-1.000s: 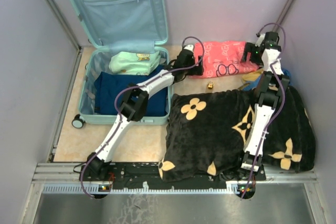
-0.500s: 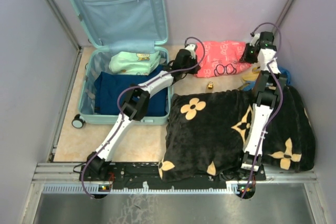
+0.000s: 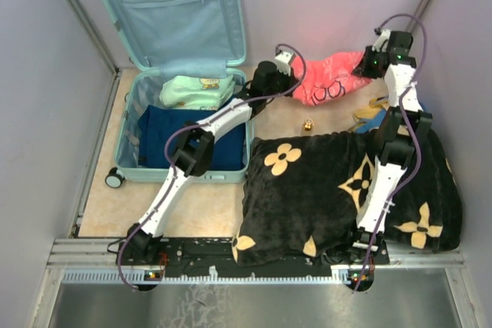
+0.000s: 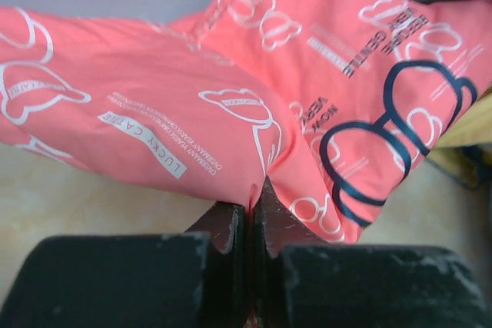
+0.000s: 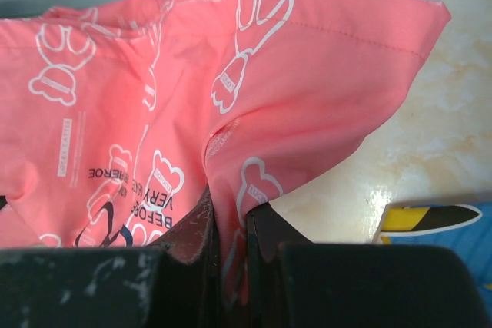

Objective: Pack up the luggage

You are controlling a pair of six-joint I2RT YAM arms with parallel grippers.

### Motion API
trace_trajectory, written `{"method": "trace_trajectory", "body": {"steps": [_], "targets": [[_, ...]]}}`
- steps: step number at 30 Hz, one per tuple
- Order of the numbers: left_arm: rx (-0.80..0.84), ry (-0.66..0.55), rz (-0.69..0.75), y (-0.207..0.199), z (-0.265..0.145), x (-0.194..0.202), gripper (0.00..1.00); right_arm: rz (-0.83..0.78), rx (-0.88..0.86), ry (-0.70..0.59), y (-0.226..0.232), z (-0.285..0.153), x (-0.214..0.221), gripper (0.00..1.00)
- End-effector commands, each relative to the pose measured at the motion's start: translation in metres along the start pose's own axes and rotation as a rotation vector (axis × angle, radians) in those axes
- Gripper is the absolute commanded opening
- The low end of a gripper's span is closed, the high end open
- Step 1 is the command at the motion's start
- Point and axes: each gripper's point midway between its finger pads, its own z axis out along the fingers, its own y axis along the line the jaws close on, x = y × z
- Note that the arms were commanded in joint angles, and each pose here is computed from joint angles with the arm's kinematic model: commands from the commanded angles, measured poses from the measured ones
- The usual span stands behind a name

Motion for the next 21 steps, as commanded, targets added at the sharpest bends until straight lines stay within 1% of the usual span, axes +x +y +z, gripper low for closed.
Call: {"method": "trace_trajectory", "body": {"steps": [1, 4, 9, 13, 18, 21], "targets": [[0.091, -0.303, 0.122, -0.036, -0.032, -0.142, 0.0, -0.07, -0.046, -0.224, 0.041, -0.068, -0.075, 0.0], [0.105, -0.355, 0.159, -0.044, -0.045, -0.169, 0.0, -0.075, -0.045, -0.28, 0.049, -0.091, -0.09, 0.0], [0.13, -0.392, 0.2, -0.051, -0.074, -0.202, 0.0, -0.086, -0.099, -0.383, 0.077, -0.133, -0.112, 0.0], [0.139, -0.414, 0.245, -0.047, -0.116, -0.23, 0.0, -0.087, -0.152, -0.469, 0.104, -0.169, -0.124, 0.0], [0.137, -0.387, 0.264, -0.032, -0.172, -0.242, 0.0, -0.11, -0.256, -0.542, 0.157, -0.2, -0.123, 0.0], [0.134, -0.356, 0.271, -0.02, -0.208, -0.237, 0.0, -0.153, -0.329, -0.576, 0.2, -0.219, -0.115, 0.0]]}}
